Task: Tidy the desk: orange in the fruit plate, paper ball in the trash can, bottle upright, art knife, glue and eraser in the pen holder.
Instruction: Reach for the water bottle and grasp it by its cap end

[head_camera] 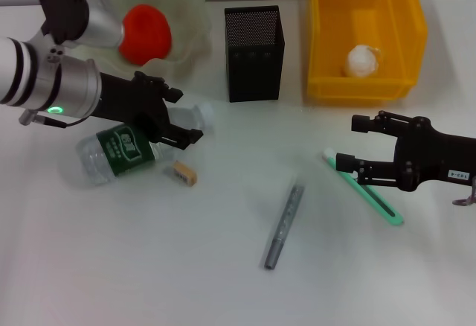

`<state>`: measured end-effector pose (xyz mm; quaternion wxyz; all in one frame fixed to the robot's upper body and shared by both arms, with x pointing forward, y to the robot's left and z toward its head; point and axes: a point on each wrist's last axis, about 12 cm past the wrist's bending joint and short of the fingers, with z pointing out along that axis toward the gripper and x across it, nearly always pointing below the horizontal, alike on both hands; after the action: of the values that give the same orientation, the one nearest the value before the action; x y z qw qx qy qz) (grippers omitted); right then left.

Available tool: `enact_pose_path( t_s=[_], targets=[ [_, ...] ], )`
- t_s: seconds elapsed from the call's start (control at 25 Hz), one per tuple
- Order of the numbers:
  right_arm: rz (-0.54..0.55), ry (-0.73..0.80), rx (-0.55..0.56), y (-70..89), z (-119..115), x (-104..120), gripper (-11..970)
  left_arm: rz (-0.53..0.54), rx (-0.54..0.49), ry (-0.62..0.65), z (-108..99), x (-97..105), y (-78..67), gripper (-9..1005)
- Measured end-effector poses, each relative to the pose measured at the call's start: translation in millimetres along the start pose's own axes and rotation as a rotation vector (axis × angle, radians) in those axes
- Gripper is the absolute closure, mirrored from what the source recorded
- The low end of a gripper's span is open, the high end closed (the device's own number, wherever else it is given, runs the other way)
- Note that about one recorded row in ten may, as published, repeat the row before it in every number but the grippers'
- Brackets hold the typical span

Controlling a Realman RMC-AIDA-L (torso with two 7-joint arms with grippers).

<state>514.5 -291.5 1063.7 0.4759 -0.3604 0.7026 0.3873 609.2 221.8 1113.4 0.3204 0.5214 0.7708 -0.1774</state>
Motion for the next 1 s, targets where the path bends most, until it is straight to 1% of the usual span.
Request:
enact_pose_path(
  t_s=[0.08, 0.2, 0.32, 0.4, 0.44, 0.48, 0.68, 0.8, 0.96, 1.0],
  targets=[
    [0.001, 0.0, 0.0, 0.2, 0, 0, 131, 0.004, 0.001, 0.0, 2, -2, -0.3, 162],
    [0.002, 0.0, 0.001, 0.3, 0, 0, 131, 0.02, 0.004, 0.013, 12, -7, -1.1, 163],
    [0.002, 0.0, 0.0, 0.5, 0, 1, 132, 0.029, 0.011, 0.018, 17, -10, -1.9, 163],
    [0.002, 0.0, 0.0, 0.5, 0, 1, 132, 0.029, 0.011, 0.018, 17, -10, -1.9, 163],
    [0.002, 0.0, 0.0, 0.6, 0, 1, 132, 0.041, 0.021, 0.026, 24, -15, -4.1, 163],
    [0.003, -0.001, 0.001, 0.6, 0, 1, 132, 0.043, 0.021, 0.034, 27, -17, -5.1, 163],
    [0.006, -0.001, 0.004, 1.1, -1, 2, 132, 0.044, 0.021, 0.041, 29, -18, -5.9, 163],
    [0.007, -0.001, 0.005, 1.2, -1, 2, 132, 0.054, 0.027, 0.076, 37, -25, -11.4, 163],
    [0.004, -0.001, 0.005, 1.0, -1, 2, 132, 0.053, 0.022, 0.076, 38, -25, -10.9, 164],
    [0.004, 0.0, 0.005, 0.8, -2, 2, 132, 0.05, 0.002, 0.081, 37, -25, -8.1, 164]
  ],
)
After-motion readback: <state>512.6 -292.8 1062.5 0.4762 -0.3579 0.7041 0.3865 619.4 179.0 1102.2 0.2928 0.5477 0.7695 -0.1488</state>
